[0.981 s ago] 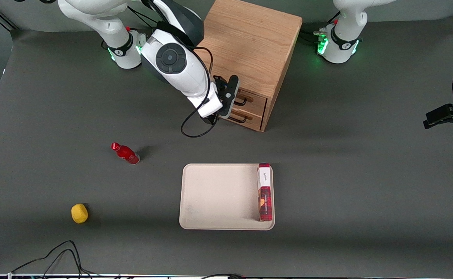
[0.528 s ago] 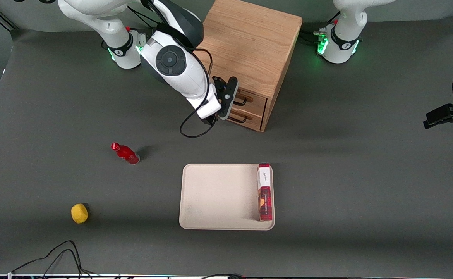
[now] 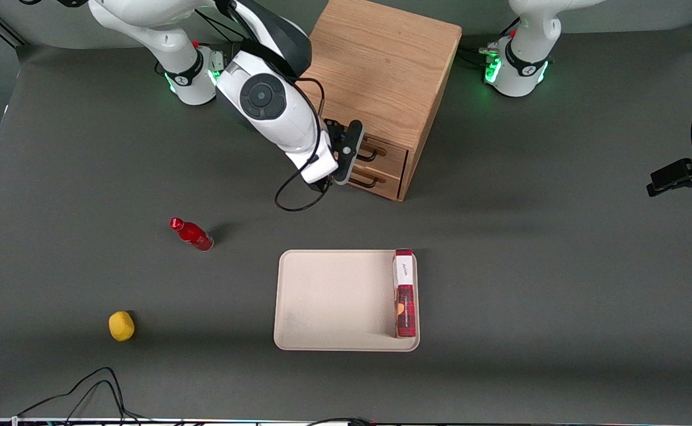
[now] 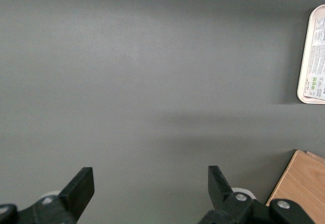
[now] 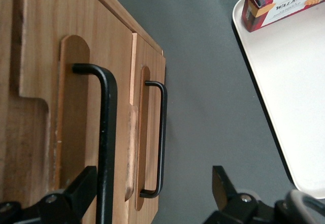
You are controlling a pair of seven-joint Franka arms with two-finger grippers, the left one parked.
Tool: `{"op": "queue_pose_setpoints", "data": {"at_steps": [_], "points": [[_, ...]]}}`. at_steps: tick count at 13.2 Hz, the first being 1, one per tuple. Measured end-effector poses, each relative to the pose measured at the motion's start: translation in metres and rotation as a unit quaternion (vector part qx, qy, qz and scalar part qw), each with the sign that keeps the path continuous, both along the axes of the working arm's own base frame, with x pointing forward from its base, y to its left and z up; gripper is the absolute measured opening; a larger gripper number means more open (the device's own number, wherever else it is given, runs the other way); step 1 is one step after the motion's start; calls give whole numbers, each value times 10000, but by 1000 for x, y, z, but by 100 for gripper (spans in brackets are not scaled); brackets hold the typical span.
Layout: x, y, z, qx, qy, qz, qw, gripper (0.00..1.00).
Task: Open upper drawer
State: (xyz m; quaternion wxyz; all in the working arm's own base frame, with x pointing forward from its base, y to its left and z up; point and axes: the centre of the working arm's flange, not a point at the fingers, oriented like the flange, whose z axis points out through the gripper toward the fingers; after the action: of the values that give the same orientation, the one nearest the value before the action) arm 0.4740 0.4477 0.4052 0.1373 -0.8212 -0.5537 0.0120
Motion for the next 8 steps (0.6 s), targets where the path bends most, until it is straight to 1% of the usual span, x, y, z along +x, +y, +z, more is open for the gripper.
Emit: {"op": "queue_pose_setpoints", "data": {"at_steps": [8], "points": [[5, 0, -12, 34, 15, -39, 10000, 100]]}}
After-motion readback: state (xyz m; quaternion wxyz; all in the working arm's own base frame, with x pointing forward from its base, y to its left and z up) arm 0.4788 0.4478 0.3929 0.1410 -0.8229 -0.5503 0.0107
